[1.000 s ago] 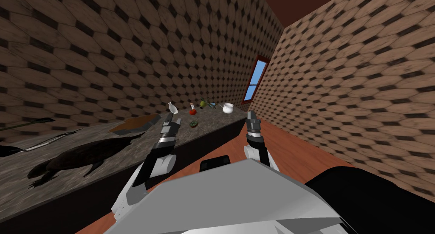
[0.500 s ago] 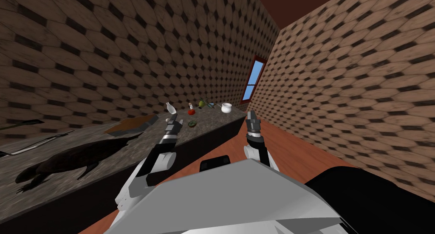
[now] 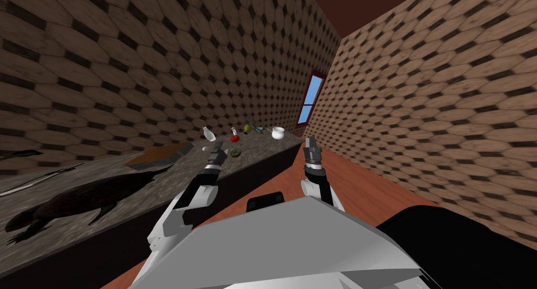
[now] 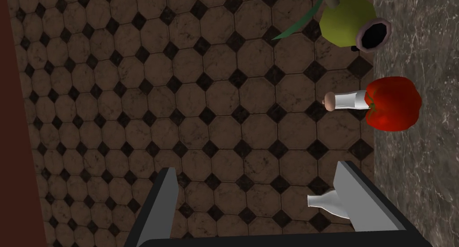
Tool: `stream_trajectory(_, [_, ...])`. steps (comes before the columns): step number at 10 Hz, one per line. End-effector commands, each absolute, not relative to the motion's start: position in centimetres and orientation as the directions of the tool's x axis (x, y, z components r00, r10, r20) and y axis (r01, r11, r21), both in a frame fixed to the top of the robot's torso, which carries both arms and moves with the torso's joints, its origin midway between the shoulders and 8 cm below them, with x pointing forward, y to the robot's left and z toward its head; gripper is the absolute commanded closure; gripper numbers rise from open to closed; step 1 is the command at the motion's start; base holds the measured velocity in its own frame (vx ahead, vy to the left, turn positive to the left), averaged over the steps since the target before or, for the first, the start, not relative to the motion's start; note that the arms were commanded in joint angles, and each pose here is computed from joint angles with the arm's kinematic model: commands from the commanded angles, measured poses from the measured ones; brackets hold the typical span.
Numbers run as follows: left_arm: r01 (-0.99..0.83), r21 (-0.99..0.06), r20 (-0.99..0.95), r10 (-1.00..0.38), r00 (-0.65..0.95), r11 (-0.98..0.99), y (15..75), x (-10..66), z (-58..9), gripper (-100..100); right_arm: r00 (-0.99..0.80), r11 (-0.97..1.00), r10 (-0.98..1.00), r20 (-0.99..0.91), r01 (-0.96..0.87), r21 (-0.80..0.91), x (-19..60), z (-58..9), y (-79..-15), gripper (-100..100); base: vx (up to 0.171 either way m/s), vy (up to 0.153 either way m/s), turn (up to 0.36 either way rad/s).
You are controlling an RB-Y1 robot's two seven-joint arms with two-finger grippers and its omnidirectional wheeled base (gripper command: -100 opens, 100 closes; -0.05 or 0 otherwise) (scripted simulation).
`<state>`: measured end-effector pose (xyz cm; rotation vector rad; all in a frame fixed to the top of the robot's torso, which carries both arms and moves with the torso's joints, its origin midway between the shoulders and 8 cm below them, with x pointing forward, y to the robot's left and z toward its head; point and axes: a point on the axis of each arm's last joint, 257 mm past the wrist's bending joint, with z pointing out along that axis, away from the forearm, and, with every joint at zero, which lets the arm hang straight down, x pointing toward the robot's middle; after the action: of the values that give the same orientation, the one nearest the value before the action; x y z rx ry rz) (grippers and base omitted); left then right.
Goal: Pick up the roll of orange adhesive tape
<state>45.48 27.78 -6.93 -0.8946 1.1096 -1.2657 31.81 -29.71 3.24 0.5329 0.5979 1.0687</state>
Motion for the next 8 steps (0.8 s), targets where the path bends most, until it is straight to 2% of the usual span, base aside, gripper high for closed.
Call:
stream_trajectory(1, [0.217, -0.969, -0.131, -0.991, -0.041, 0.119, 28.1, 46.1, -8.0, -100, 0.355, 0.387, 0.915, -0.19, -0.641, 0.663, 31.8, 3.2, -29.7, 0, -0.022, -0.023, -0.045])
stream_trajectory(8, [0.033, -0.993, -0.112, -0.993, -0.045, 0.111, 29.3, 48.4, -12.4, -100, 0.355, 0.387, 0.915, -0.191, -0.641, 0.663, 31.8, 3.2, -29.7, 0, -0.013, -0.014, -0.038])
